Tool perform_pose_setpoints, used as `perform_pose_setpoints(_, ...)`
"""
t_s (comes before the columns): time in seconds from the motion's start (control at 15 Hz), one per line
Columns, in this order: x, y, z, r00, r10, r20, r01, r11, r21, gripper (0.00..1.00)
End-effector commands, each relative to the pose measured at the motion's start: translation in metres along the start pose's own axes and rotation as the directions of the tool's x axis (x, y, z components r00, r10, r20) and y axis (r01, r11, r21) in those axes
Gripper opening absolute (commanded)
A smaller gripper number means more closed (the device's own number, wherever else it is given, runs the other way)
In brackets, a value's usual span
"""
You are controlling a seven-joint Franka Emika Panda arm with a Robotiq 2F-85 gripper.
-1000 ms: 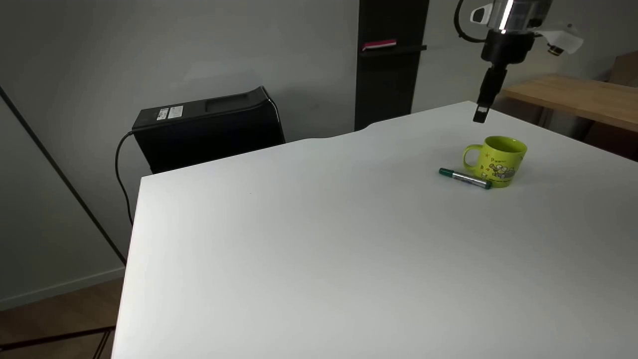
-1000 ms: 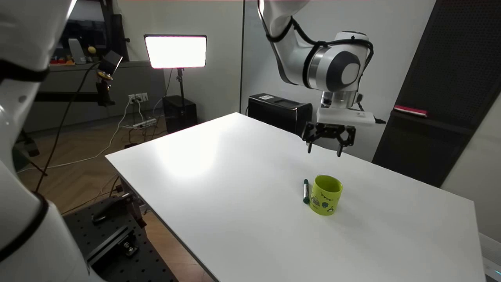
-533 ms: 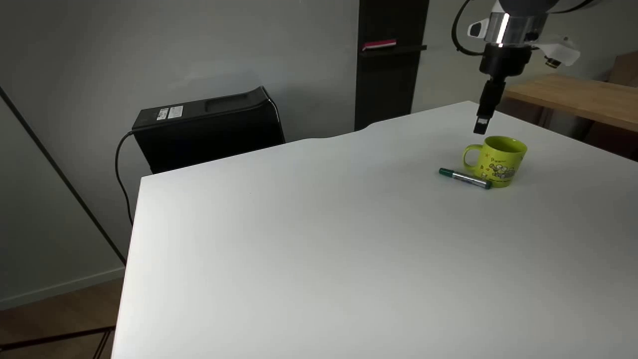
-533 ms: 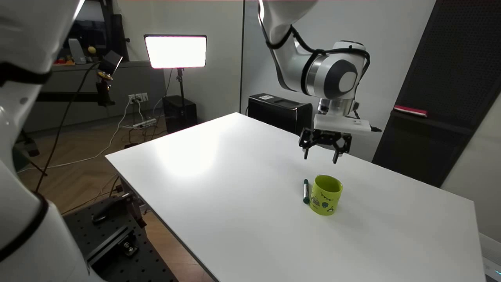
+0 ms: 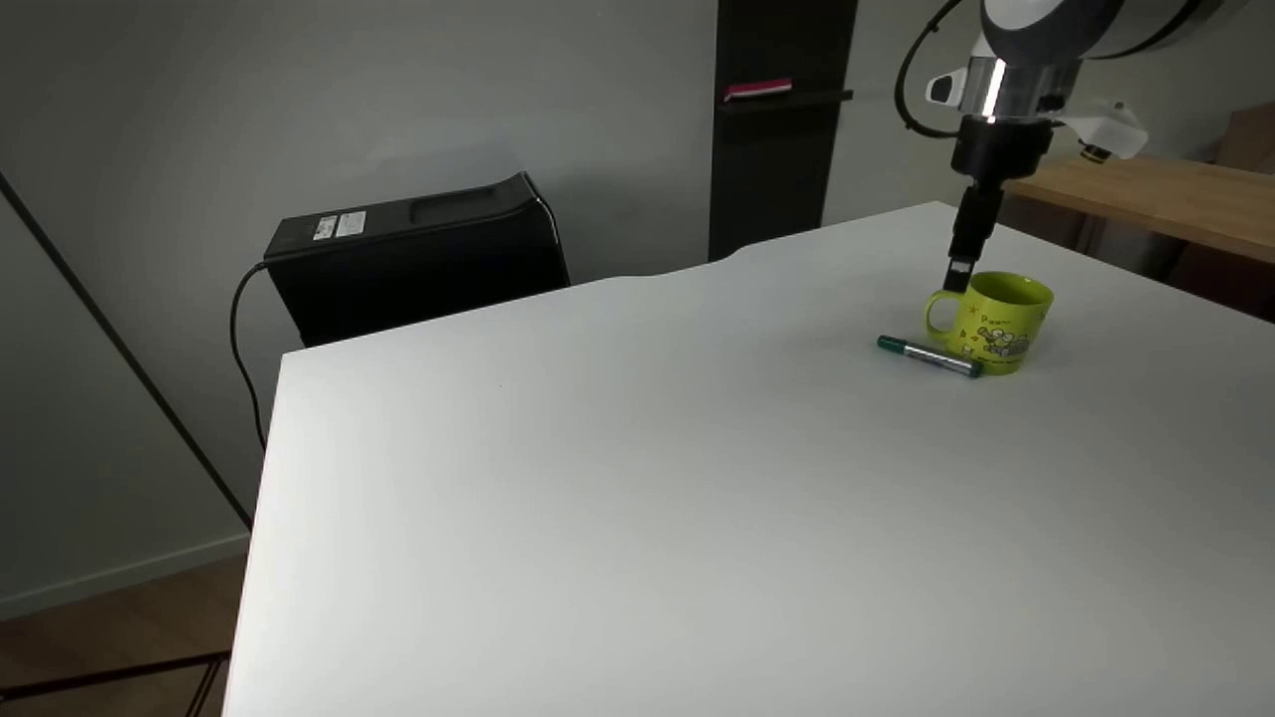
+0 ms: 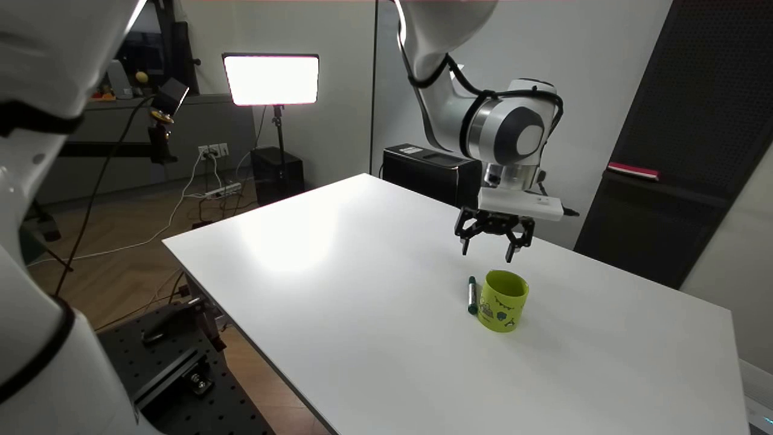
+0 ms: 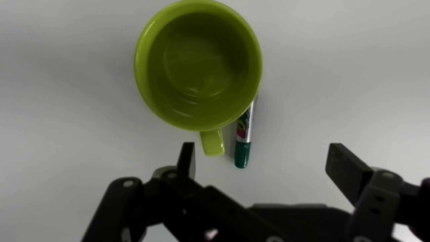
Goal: Pick the marker and put it in the cup
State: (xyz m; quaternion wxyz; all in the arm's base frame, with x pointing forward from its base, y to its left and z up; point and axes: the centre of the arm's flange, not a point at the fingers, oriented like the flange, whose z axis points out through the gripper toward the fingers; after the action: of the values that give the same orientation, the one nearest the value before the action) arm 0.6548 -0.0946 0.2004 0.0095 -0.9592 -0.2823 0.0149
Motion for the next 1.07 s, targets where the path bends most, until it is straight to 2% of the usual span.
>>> perform_pose_setpoints(0.0, 0.008, -0.005, 0.007, 1.000, 0.017, 0.012, -0.017, 1.000, 0.006, 1.00)
perform_pose_setpoints(1.0, 0.018, -0.013, 0.042, 0.999, -0.014, 0.031, 0.015, 1.000, -0.007, 1.00)
